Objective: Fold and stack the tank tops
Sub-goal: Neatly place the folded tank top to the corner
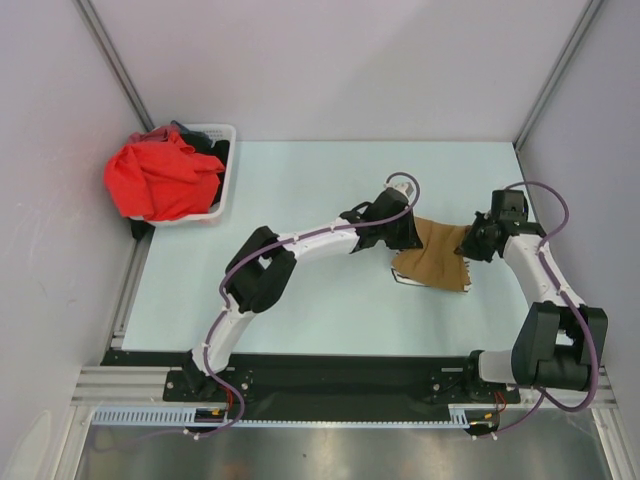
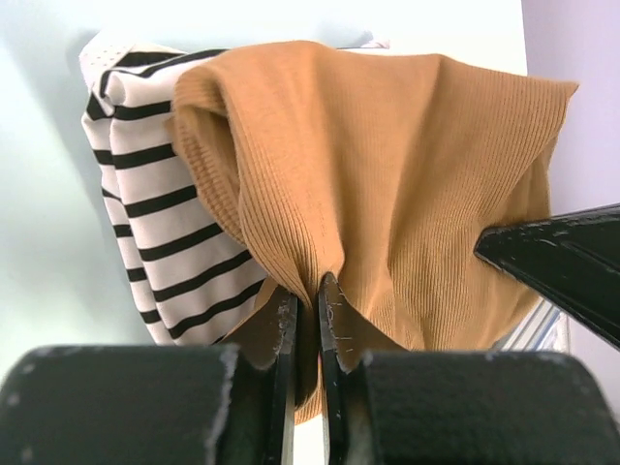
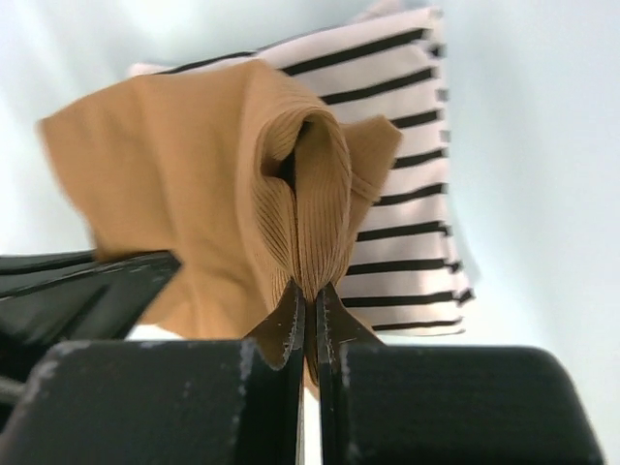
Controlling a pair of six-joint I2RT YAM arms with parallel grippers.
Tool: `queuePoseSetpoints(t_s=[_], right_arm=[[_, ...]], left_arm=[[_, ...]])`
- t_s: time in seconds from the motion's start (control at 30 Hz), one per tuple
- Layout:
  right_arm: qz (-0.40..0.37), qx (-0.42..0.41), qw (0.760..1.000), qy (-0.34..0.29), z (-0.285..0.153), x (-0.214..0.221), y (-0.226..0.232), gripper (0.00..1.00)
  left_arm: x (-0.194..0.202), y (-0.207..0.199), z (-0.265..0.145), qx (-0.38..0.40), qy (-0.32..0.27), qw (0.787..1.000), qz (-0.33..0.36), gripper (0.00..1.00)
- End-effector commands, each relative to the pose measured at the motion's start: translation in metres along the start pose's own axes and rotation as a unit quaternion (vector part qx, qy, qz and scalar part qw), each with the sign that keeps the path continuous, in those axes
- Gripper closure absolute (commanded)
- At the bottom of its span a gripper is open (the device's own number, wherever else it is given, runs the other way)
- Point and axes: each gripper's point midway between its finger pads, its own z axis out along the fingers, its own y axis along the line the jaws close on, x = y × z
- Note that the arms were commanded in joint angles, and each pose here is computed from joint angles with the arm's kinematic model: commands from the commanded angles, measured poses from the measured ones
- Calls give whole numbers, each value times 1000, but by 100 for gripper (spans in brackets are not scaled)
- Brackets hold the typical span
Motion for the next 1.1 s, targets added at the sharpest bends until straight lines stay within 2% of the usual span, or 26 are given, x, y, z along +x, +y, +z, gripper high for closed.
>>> queuePoseSetpoints(t_s=[0.0, 0.23, 0.4, 0.67, 1.07], right_arm=[[19, 27, 999, -9, 13, -6, -17, 100], [41, 47, 998, -6, 45, -19, -33, 99], [47, 38, 998, -25, 34, -34, -25, 98], [38, 44, 997, -45, 16, -54, -20, 97], [46, 66, 997, -16, 43, -52, -33, 96]], left_arm=[[-11, -11, 0, 13, -19, 1000, -19, 100], [-9, 5, 3, -1, -43, 999, -21, 100], [-7, 2, -1, 5, -38, 999, -29, 100], [-27, -20, -23, 13, -45, 999, -26, 100], [-24, -31, -34, 24, -32, 998, -40, 100]])
